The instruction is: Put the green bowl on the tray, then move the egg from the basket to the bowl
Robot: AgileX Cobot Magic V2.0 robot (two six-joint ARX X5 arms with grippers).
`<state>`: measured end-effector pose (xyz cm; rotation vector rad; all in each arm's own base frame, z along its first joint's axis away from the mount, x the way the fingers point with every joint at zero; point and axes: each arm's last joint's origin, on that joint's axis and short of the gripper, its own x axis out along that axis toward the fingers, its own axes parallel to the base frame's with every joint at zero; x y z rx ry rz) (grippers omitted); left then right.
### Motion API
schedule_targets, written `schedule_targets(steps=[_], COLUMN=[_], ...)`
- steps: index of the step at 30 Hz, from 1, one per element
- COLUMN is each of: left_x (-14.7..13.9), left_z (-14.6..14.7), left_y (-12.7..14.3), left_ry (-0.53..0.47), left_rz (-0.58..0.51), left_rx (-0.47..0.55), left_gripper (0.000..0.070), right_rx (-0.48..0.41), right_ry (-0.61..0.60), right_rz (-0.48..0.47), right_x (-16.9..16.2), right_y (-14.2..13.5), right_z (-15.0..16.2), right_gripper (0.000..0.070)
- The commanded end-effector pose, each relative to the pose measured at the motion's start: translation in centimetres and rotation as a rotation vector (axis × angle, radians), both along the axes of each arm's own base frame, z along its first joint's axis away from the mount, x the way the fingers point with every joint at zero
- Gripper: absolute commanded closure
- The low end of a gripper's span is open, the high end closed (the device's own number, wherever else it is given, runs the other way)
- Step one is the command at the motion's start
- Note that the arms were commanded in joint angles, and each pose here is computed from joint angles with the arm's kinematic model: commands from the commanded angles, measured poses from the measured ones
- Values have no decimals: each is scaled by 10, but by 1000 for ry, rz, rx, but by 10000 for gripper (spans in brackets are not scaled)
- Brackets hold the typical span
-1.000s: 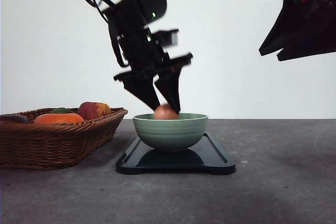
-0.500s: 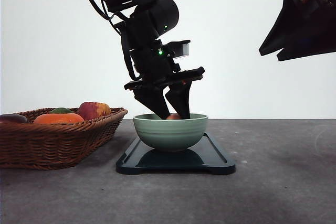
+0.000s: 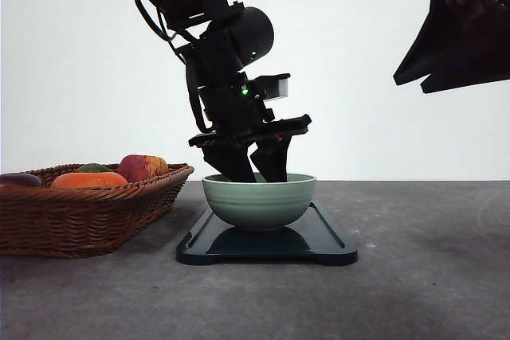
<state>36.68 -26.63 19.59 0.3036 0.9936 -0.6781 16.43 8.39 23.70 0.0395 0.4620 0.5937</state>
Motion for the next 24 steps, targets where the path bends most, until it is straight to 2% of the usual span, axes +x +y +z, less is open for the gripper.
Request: schedule_targets(steps=[1,3,7,14,19,24], left_x=[1,1,0,-4,-13,-24], left_z=[-7,-3,13,66,98,118], left_y=[-5,-5,-4,2,10,18], left_ry=[12,11,11,50,65,23], left_rz=[-9,-3,-3,-1,2,-2], left_rx=[15,10,10,26,-75,-115], left_gripper=[331,253,256,257,255,255], right_rx=[1,1,0,-14,-21,-21], right_ry=[-8,-8,-6,22,35,36], right_rz=[7,7,7,8,7,7], right_x=[1,1,0,-1,-1,-1], right_y=[1,1,1,1,1,1], right_z=[1,1,1,-1,-3,-3], right_gripper=[450,450,450,450,450,450])
